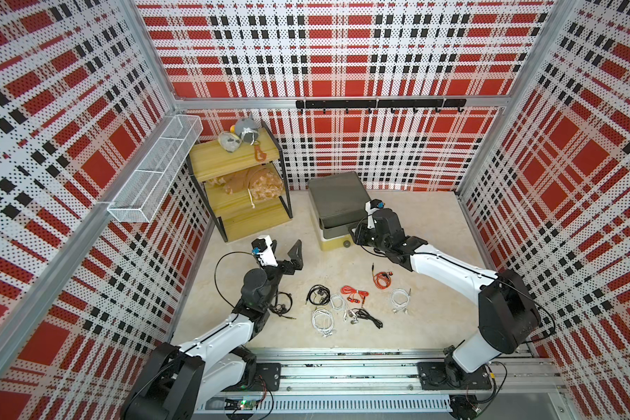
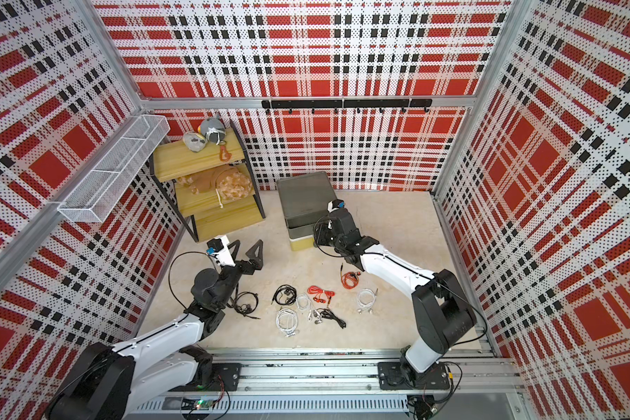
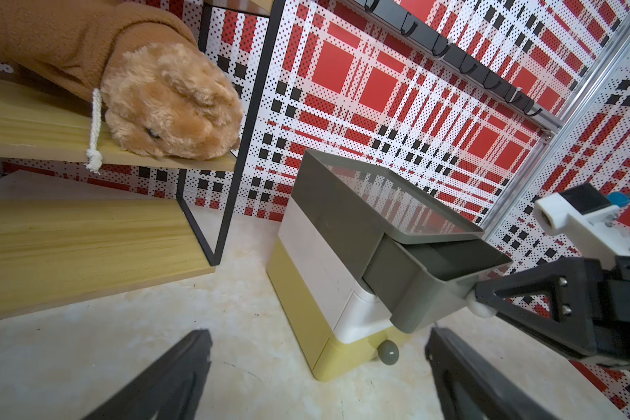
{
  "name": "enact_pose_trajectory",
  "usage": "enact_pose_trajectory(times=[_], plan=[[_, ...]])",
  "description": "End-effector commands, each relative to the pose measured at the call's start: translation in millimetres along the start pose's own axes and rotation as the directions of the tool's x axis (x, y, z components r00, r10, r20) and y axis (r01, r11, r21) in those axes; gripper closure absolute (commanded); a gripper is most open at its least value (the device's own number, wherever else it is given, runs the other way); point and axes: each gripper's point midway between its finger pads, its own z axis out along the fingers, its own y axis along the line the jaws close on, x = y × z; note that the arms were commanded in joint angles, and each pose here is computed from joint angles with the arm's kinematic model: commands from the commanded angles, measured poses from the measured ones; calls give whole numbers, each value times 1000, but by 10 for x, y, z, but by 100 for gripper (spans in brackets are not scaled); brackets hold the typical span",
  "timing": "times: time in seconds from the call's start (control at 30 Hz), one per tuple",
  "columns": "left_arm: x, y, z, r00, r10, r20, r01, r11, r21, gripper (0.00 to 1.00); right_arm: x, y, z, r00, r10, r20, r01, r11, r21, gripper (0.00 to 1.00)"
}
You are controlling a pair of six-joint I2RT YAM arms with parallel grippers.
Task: Place the wired earphones into the drawer by color
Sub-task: Open the drawer in the storage box.
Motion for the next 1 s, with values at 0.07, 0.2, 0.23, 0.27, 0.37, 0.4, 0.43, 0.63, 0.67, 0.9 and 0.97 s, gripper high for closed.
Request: enact_pose_trajectory(times=[0.07, 0.2, 0.23, 0.27, 0.37, 0.4, 0.43, 0.63, 0.67, 0.9, 0.97], plan=[[-44, -28, -26, 1000, 14, 22, -14, 1000, 9, 1, 236, -78, -96, 998, -10, -58, 12, 999, 40, 70], [-36, -27, -24, 1000, 16, 19, -16, 1000, 8, 1, 282, -72, -144, 998, -18, -64, 20, 999, 39, 70], [-40, -36, -23, 1000, 16, 20, -16, 1000, 12, 1, 307, -80, -159, 997, -22, -67, 25, 999, 43, 70], [-33, -35, -21, 1000, 15, 18, -15, 1000, 12, 1, 318, -86, -178, 998, -23, -65, 26, 999, 46, 70], [-41, -53, -17, 1000, 9, 18, -10, 1000, 20, 1, 369, -100, -210, 997, -29, -66, 32, 998, 46, 69], [-40, -52, -16, 1000, 8, 17, -8, 1000, 21, 1, 386, -99, -219, 997, -32, -66, 36, 998, 47, 69], [-46, -67, -16, 1000, 6, 18, -7, 1000, 26, 1, 403, -108, -232, 997, -38, -63, 41, 998, 51, 69], [-45, -77, -17, 1000, 8, 18, -8, 1000, 28, 1, 483, -136, -309, 998, -39, -54, 41, 998, 42, 69], [-43, -84, -17, 1000, 7, 17, -8, 1000, 31, 1, 487, -139, -330, 998, -40, -48, 42, 998, 39, 69], [-21, -117, 8, 1000, 2, 6, -2, 999, 45, 1, 484, -108, -448, 999, -43, -28, 44, 999, 23, 68], [-18, -136, 6, 1000, 2, 4, -2, 999, 52, 1, 477, -94, -467, 999, -47, -26, 48, 999, 20, 68]])
